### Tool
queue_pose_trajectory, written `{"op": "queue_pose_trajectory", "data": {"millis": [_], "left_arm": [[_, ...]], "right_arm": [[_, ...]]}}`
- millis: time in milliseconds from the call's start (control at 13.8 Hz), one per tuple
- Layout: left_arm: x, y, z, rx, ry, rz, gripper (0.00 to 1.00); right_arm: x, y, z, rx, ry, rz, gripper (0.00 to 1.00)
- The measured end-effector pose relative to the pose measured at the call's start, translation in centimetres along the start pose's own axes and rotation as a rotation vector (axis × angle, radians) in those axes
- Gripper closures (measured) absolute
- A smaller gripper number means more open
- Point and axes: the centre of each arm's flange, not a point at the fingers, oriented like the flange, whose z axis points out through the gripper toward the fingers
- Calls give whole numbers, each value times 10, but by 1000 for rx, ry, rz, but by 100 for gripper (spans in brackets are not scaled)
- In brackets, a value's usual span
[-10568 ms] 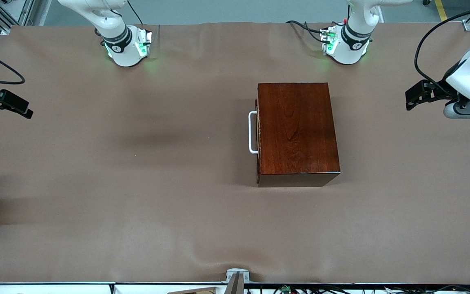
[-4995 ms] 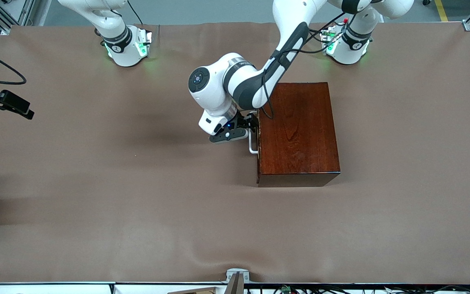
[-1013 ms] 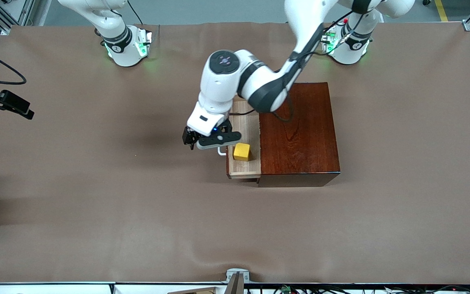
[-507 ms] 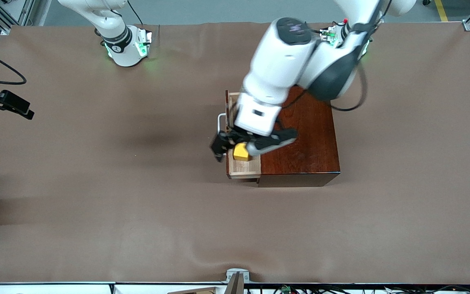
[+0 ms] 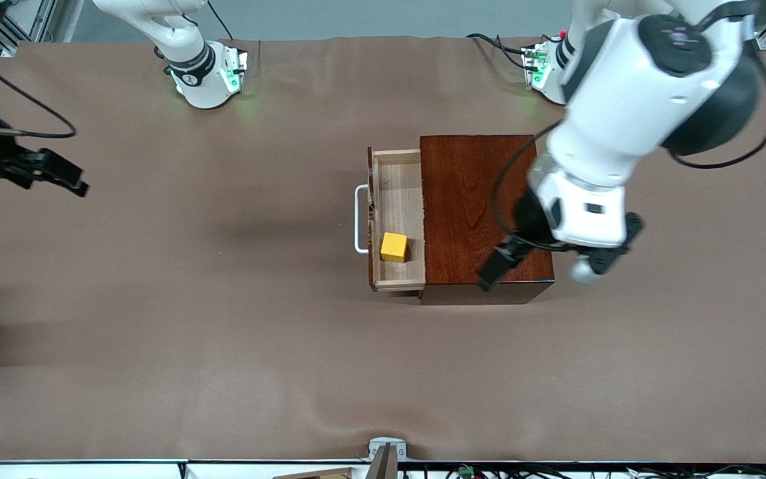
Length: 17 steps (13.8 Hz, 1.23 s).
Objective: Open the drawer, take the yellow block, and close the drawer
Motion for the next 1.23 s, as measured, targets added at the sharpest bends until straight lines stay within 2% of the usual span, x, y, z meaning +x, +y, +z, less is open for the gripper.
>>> {"op": "queue_pose_trajectory", "data": {"millis": [290,651,1013,1231], "left_arm": [[46,-39,-17,108,-33,72,0],[109,-97,-44,184,-72,186,0],[116,-130,-40,280,-69,320,0],[130,-157,-45,298,-102,460,0]], "right_arm": [[-26,-102,24,16,13,237,0],[-60,-207,66,32,6,578,0],[-106,-311,110,11,-22,856,0],[-129,-368,133,28,-25,1018,0]]}}
